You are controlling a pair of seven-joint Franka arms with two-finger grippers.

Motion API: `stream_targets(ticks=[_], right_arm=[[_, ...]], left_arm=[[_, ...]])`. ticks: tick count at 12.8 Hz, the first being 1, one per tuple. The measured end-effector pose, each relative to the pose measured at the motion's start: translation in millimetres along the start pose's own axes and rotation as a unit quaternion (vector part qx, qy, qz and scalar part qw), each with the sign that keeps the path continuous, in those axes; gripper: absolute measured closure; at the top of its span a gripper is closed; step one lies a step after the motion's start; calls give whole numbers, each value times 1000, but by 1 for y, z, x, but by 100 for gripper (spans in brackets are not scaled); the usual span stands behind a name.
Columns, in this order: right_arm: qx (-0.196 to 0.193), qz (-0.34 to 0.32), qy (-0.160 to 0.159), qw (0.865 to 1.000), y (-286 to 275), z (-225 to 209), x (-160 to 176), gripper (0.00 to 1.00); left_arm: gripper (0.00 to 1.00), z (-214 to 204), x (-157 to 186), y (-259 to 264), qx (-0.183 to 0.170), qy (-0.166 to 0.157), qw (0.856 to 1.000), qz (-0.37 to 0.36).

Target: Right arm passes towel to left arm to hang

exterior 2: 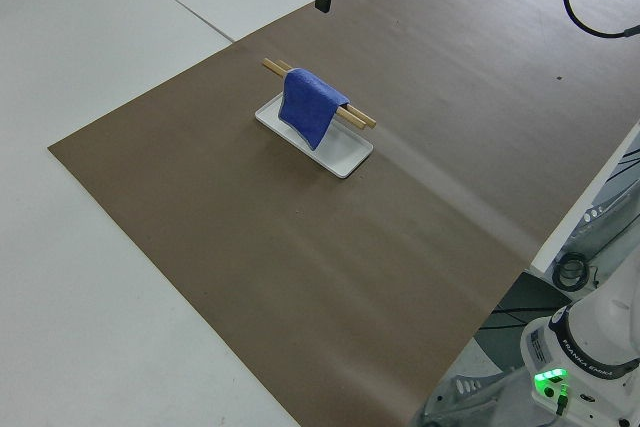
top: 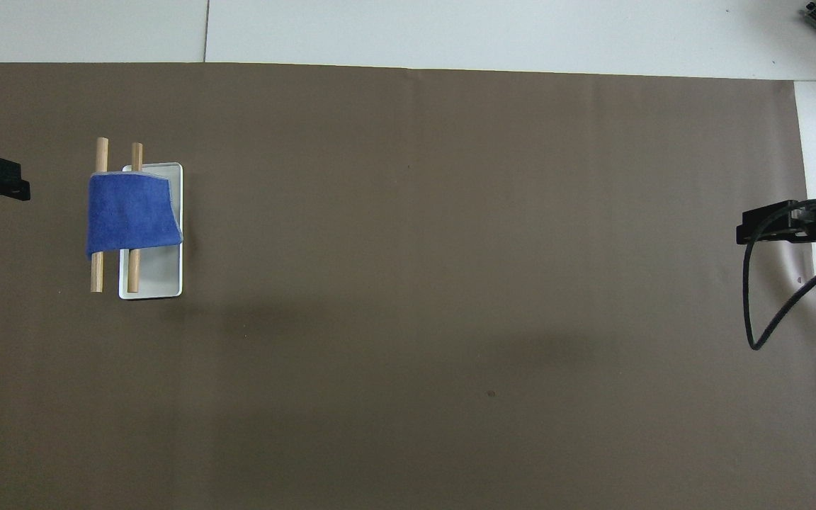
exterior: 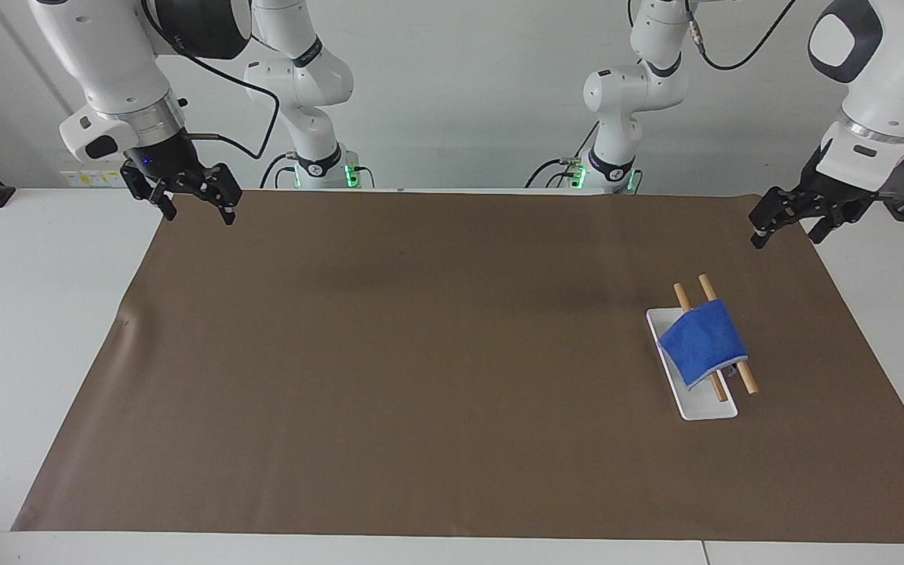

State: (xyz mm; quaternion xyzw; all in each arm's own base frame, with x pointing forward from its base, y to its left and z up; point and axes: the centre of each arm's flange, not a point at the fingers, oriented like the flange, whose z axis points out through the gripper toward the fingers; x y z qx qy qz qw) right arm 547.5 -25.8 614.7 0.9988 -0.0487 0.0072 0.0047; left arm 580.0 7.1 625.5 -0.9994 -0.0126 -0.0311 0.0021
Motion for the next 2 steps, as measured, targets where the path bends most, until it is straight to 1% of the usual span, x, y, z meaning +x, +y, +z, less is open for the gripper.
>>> stream_targets(ticks=[2], right_arm=[[0,0,0,1000,0,0,0,0]], left_arm=[[0,0,0,0,0,0,1000,2]])
